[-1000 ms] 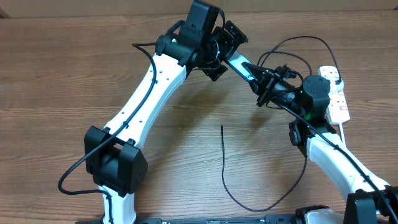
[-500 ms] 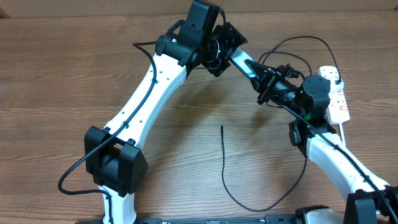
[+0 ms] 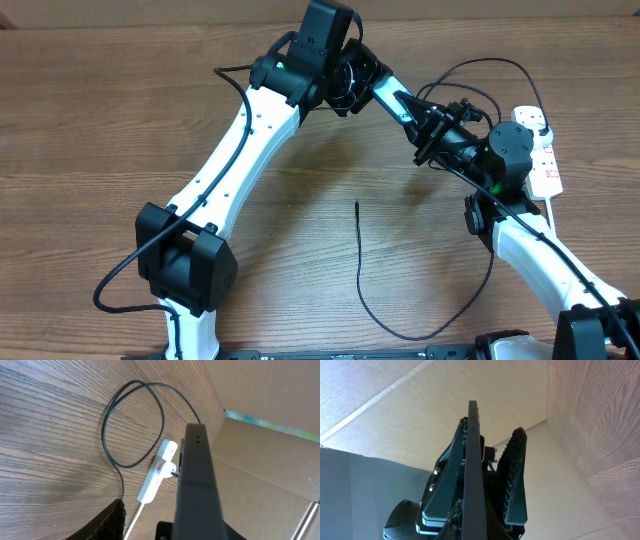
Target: Plug charger to phone and switch on socket
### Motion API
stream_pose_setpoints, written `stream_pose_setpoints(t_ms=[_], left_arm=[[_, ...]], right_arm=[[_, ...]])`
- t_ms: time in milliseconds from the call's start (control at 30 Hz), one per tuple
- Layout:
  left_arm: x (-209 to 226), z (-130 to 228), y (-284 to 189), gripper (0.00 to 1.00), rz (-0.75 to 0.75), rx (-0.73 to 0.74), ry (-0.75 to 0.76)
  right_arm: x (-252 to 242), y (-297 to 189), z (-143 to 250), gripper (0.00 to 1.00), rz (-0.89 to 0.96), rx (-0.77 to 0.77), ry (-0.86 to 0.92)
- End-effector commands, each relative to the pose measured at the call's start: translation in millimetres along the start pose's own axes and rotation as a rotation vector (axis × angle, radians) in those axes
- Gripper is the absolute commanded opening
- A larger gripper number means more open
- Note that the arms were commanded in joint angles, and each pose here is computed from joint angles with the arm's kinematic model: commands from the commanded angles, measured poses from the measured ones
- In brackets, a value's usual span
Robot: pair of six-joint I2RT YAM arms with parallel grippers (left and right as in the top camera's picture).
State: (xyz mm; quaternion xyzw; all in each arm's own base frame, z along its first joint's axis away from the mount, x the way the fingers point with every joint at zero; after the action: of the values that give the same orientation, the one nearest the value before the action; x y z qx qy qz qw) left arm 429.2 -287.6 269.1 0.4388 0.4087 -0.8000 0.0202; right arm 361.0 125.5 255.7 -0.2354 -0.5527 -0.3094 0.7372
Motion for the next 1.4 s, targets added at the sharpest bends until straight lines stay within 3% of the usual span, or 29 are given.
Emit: stream_pose_setpoints(t_ms=[0, 433, 767, 1167, 1367], left_arm=[[3.7, -3.2, 5.9, 0.44, -0.010, 0.007, -0.005], [3.0, -3.8, 5.9, 0.27, -0.006, 0.002, -0.004], [3.0, -4.2, 5.9, 0.05, -0.006, -0.002, -0.004], [3.0, -4.6, 5.9, 0.04, -0.006, -0.005, -0.004], [3.1, -4.6, 5.9, 0.04, -0.007, -0.005, -0.004]], right_arm=[[15.3, 1.5, 5.3, 0.03, -0.040, 0.020, 0.106], [15.2, 1.5, 5.4, 0.04, -0.040, 0.021, 0.106], [14.7, 1.5, 7.1, 0.04, -0.034, 0.035, 0.106], [14.5, 1.5, 7.5, 0.04, -0.033, 0.038, 0.106], [14.5, 1.5, 7.5, 0.12, -0.033, 0.038, 0.106]])
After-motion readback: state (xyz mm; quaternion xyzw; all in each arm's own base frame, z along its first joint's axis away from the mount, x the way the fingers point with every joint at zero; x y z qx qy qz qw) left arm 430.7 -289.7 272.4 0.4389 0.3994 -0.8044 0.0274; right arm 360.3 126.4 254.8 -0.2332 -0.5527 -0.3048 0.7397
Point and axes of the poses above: each gripper's point midway between its finger pads, its own y axis out along the fingers, its own x axis along the line the jaws close on, z = x × y, the point moved 5 cm from there along -y, back along the fingers, and after that the axes turned 14 degrees about -y, right-handed, at the moved point
